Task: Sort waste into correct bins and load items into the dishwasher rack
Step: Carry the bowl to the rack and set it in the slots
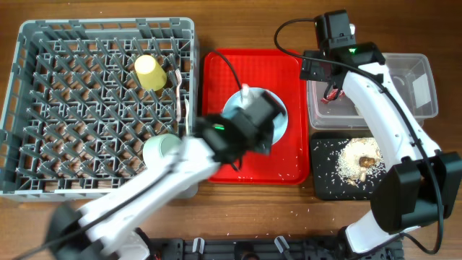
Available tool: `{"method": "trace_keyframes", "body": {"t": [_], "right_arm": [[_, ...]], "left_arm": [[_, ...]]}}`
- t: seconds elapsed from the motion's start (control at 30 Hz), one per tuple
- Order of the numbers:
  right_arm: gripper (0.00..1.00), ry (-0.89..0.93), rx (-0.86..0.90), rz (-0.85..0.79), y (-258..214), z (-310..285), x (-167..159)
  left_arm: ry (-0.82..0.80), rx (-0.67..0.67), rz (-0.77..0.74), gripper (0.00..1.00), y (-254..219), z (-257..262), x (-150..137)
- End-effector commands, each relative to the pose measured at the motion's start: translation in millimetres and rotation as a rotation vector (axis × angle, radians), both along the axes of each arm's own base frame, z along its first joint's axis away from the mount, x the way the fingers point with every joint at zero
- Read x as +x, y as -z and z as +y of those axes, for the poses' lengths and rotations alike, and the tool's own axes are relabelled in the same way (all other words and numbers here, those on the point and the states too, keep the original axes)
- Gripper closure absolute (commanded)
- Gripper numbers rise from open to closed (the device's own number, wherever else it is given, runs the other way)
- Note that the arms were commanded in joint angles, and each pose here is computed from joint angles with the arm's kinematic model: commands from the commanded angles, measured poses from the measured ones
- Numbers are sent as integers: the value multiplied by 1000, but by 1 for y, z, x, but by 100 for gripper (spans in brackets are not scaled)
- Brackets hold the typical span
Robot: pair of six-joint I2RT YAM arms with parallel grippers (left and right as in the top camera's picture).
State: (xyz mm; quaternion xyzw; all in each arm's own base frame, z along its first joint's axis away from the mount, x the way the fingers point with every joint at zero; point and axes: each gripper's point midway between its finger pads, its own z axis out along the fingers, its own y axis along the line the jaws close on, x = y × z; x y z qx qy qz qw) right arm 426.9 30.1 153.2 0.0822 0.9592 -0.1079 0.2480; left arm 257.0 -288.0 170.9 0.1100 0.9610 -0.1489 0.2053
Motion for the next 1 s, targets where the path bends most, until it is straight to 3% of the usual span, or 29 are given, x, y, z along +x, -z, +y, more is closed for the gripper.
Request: {"method": "trace_keyframes", "body": {"t": [0.0, 0.1, 0.3, 0.43, 0.6, 0.77, 0.87, 0.97], "right_arm": [[0, 2, -23, -16, -6, -4, 2], [0, 2, -22, -16, -6, -4, 2], [0, 2, -22, -16, -6, -4, 2], [0, 2, -22, -16, -6, -4, 2], [0, 2, -22, -16, -6, -4, 2], [0, 2, -22, -16, -6, -4, 2], [0, 2, -22, -16, -6, -4, 2], [0, 2, -22, -16, -6, -4, 2]], "left_arm": [[-4, -212, -75, 96, -77, 31, 22], [46, -411, 26, 96, -92, 64, 37], [191, -973, 170, 96, -123, 120, 68], [220, -1217, 222, 96, -115, 145, 89], [111, -1249, 313, 96, -64, 159, 110], [12, -1225, 286, 96, -49, 188, 116], [-72, -1135, 348, 96, -22, 193, 107], [-60, -1133, 354, 96, -11, 191, 94]]}}
